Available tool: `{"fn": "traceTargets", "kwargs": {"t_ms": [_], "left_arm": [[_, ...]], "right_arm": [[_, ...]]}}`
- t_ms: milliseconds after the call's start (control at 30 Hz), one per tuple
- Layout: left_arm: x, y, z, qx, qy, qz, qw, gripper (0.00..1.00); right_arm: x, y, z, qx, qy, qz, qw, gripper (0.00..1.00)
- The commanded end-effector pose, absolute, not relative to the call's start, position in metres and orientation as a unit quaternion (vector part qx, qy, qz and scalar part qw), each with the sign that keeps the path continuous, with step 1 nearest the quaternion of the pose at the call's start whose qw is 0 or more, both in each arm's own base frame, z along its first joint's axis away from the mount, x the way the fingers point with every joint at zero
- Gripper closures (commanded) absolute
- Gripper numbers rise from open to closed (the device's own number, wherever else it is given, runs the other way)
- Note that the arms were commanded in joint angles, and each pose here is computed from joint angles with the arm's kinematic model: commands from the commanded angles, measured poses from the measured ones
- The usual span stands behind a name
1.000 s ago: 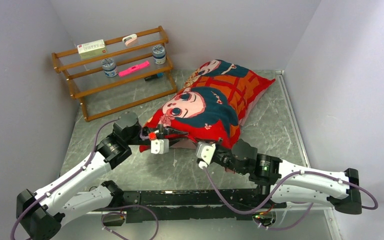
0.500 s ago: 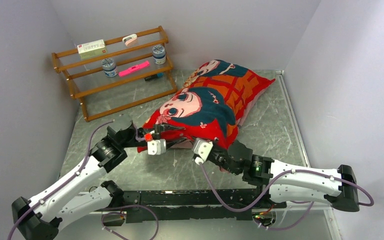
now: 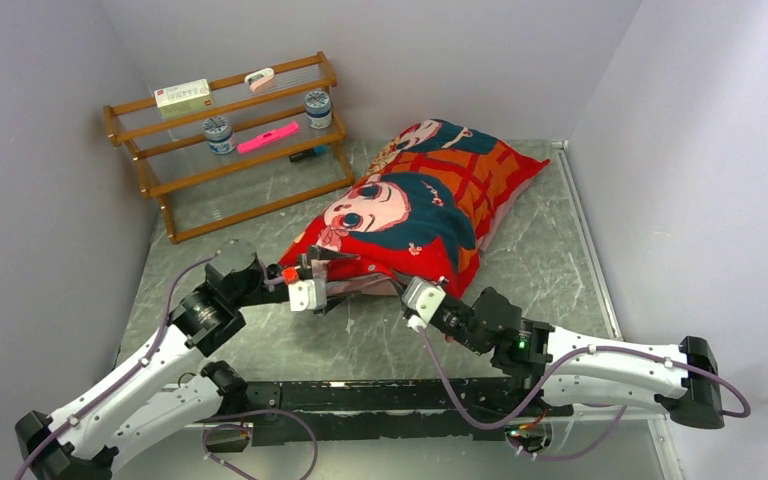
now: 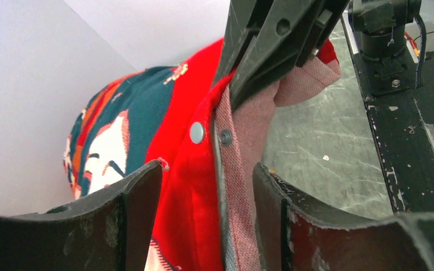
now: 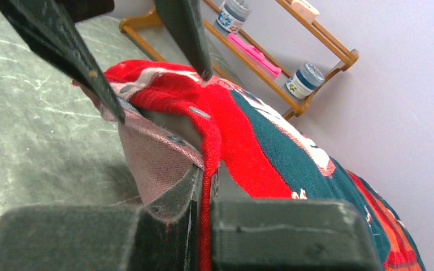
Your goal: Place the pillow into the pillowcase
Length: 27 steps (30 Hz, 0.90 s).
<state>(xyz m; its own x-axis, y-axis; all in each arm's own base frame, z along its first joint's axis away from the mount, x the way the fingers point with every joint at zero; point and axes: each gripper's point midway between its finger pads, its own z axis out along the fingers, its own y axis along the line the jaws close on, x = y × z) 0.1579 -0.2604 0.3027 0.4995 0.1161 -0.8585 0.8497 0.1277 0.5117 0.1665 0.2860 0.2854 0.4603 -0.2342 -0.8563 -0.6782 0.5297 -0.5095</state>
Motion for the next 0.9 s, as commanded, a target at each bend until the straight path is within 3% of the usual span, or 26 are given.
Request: {"fn": "traceTargets", "kwargs": {"t_ms": [0,267,533,867], "left_arm": [[0.16,-0.268,0.31,0.582,0.391,-0.306,0.644,0.35],[0.164,-0.278,0.313,0.581,0.369,-0.286,0.667,0.35],[0.149,-0.294,0.324,0.549,0.342,-0.192,0.738,0.34],[0.178,-0.277,0.351,0.49,0.341,-0.076,0.799,0.34]], "right_arm": [[0.17,0.272,0.352,-0.355,0.458,0.19,0.793,1.0],[0.173,0.275,0.356,-0.343,0.461,0.191,0.796,1.0],[0.179,0.275,0.36,-0.314,0.498,0.208,0.781,1.0],[0.175,0.277,0.365,-0.31,0.506,0.232,0.77,1.0]]}}
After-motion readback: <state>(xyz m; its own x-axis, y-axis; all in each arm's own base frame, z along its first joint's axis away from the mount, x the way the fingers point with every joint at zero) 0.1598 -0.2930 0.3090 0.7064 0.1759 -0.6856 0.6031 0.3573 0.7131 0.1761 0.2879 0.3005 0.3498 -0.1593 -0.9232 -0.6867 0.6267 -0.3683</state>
